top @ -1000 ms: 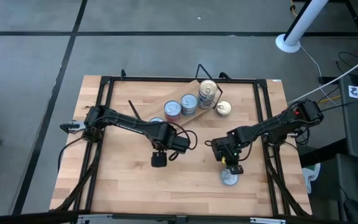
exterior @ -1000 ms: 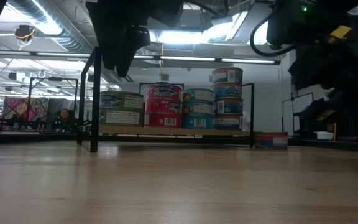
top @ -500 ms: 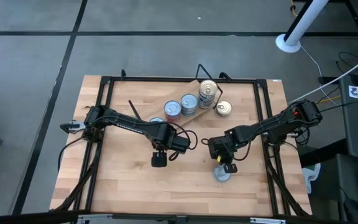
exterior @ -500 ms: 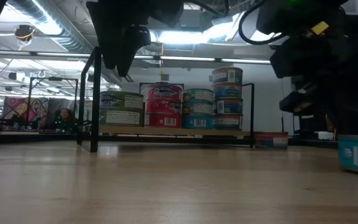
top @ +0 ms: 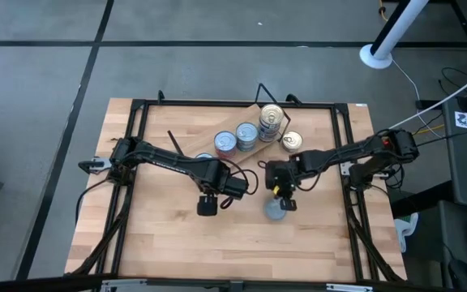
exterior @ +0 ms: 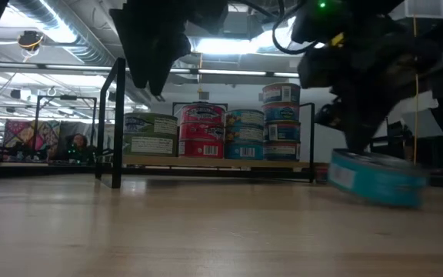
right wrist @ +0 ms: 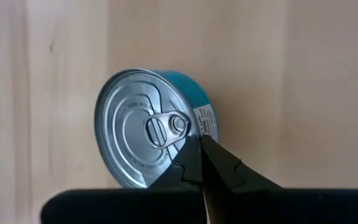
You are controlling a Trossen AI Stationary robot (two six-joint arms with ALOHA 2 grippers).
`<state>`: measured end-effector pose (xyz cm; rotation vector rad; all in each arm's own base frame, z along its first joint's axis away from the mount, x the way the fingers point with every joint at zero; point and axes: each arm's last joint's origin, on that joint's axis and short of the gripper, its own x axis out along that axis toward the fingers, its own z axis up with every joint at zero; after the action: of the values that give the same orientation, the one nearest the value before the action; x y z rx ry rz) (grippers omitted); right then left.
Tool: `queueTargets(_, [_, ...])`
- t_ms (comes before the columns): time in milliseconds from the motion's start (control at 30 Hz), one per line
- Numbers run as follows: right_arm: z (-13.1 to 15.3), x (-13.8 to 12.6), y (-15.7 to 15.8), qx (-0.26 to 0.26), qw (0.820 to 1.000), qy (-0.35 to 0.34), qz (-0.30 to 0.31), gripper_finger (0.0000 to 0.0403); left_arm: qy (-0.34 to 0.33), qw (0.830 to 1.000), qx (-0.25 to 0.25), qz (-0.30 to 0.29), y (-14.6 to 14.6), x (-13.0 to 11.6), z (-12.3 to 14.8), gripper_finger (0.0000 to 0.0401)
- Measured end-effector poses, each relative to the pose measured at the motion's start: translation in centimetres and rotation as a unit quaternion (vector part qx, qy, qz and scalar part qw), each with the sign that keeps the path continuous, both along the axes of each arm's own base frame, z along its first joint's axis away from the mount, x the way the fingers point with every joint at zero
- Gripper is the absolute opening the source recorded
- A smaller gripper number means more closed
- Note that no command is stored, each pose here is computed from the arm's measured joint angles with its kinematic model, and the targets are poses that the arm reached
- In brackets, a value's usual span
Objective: Stack canned seafood by type on shelf
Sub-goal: Stack the yellow blue tuna can on top of the yellow blue tuna cans on the shelf
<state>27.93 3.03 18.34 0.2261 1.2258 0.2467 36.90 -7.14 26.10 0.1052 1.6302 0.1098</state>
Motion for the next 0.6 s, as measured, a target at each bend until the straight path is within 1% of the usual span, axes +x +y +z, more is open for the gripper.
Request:
queueTargets(200, [0.9,0.7,-1.7,-0.021,0.999,-0.022,-0.023,0.0,0.003,1.0,0.001,-0.003,0.0,-0.1,0.0,0.0263])
queueTargets(600, [3.7,2.2,-4.1,-0.046,0.996,-0.071,-0.03,0.0,0.013,1.0,0.003,-0.003,0.1,-0.2,0.0,0.0262])
